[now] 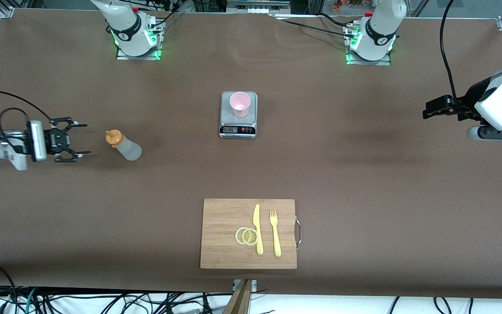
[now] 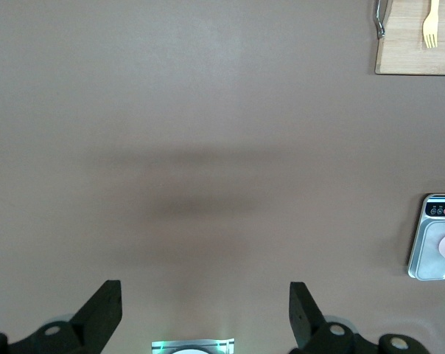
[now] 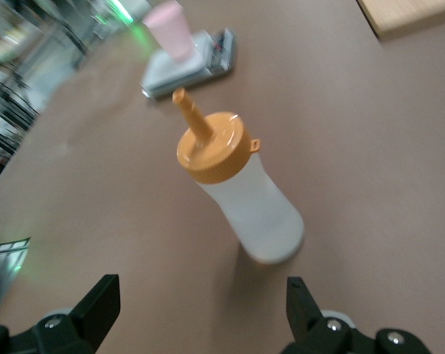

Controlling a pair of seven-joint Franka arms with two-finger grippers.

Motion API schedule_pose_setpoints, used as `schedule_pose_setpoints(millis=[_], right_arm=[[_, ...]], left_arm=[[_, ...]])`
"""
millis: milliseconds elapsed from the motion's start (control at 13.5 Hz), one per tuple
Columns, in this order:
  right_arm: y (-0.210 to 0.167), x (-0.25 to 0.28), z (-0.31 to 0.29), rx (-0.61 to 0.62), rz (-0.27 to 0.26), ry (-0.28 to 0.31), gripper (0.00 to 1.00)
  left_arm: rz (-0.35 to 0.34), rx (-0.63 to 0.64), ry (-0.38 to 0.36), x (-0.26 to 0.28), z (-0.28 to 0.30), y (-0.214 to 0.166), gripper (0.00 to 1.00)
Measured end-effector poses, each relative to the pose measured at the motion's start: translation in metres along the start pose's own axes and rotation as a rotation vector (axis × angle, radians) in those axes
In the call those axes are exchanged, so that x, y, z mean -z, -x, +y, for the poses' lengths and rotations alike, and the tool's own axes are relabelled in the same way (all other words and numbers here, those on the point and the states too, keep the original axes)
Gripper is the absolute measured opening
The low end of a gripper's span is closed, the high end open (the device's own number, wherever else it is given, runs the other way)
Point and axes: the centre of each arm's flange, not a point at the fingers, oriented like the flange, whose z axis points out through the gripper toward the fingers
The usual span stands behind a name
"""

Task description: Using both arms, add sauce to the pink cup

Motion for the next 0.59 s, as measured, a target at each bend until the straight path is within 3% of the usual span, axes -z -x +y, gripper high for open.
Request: schedule_pose_setpoints(millis=[148, 296, 591], right_arm=[[-0.062, 0.033, -0.031, -0.141, -0.164, 0.100, 1.00], [-0.114, 0.044, -0.058, -0.305, -0.295, 0.200, 1.00], [-0.164, 0.053, -0.080, -0.618, -0.405, 0.375, 1.00]], left_arm=[[0.000, 0.000, 0.000, 0.000, 0.000, 0.000, 1.00], [0.000, 0.000, 0.000, 0.000, 0.000, 0.000, 1.00], [0.000, 0.000, 0.000, 0.000, 0.000, 0.000, 1.00]])
